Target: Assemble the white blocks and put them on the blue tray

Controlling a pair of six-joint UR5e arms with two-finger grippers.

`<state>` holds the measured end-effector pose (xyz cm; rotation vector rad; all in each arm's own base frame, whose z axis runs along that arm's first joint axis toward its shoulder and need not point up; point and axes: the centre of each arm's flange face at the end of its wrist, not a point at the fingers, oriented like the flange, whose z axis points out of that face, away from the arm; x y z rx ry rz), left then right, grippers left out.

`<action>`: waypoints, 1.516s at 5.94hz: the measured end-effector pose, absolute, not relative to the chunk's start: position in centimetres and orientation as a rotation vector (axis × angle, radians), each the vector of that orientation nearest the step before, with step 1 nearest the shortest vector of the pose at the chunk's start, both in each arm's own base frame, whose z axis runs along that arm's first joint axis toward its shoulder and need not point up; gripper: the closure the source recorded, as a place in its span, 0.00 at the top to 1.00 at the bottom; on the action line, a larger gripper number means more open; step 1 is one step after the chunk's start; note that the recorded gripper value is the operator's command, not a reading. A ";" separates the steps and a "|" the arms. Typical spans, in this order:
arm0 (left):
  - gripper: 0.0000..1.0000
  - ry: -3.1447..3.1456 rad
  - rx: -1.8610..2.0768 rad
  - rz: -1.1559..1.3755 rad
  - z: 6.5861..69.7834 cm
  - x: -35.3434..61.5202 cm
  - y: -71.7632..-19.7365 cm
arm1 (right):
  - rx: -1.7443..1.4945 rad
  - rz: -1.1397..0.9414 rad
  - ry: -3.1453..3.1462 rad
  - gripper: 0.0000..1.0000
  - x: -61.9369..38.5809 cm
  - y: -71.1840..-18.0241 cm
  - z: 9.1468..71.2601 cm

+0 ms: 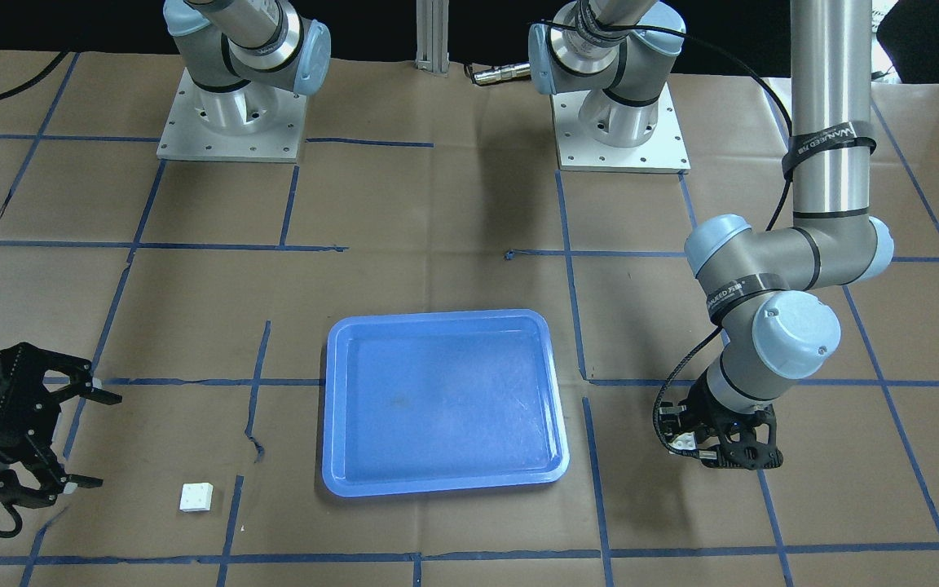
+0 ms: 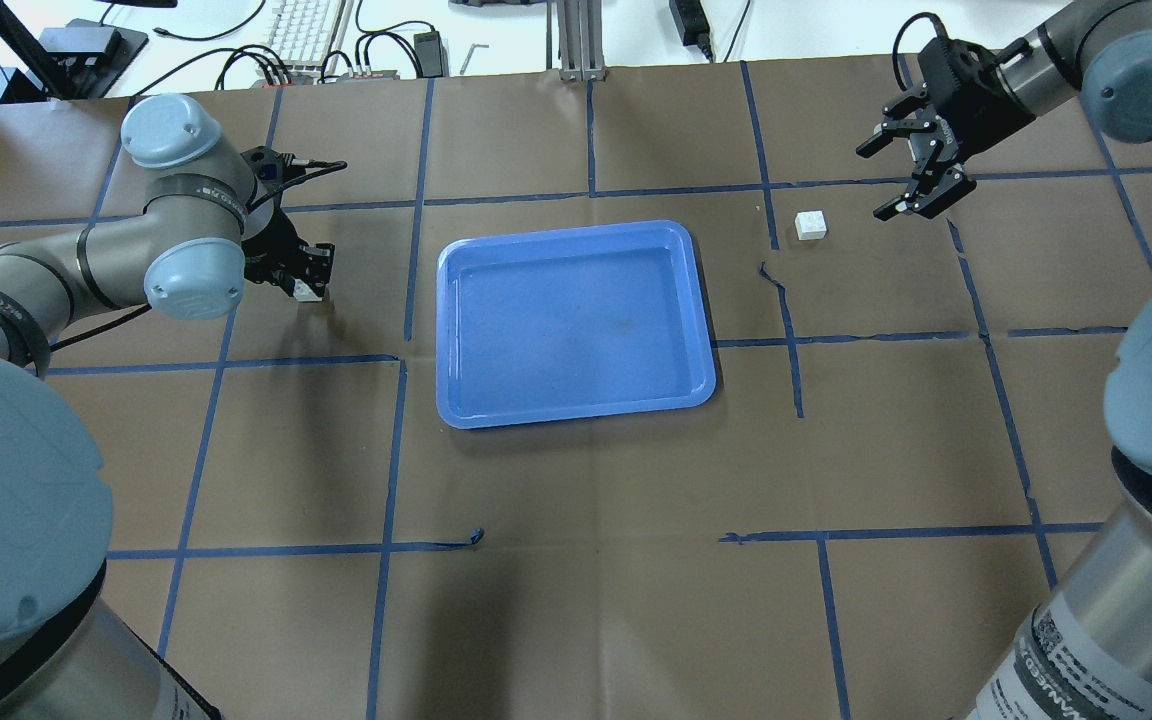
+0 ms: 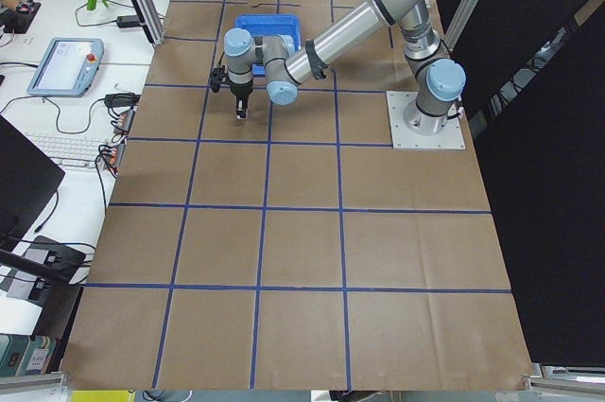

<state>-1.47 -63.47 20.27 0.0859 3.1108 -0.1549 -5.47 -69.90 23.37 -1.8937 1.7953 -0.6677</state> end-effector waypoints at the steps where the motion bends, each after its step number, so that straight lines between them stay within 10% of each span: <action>1: 0.03 3.094 0.218 -0.211 22.9 -4.7 -63.0 | -1.899 -0.723 1.744 1.00 -5.3 -70.3 20.0; 7: 0.05 2.221 2.132 -0.162 23.4 -27.1 -55.6 | -1.960 -0.778 1.675 0.99 -4.9 -71.6 13.0; 9: 0.05 2.074 2.286 -0.123 21.1 -30.1 -54.4 | -1.956 -0.789 1.669 0.68 -4.4 -71.7 13.3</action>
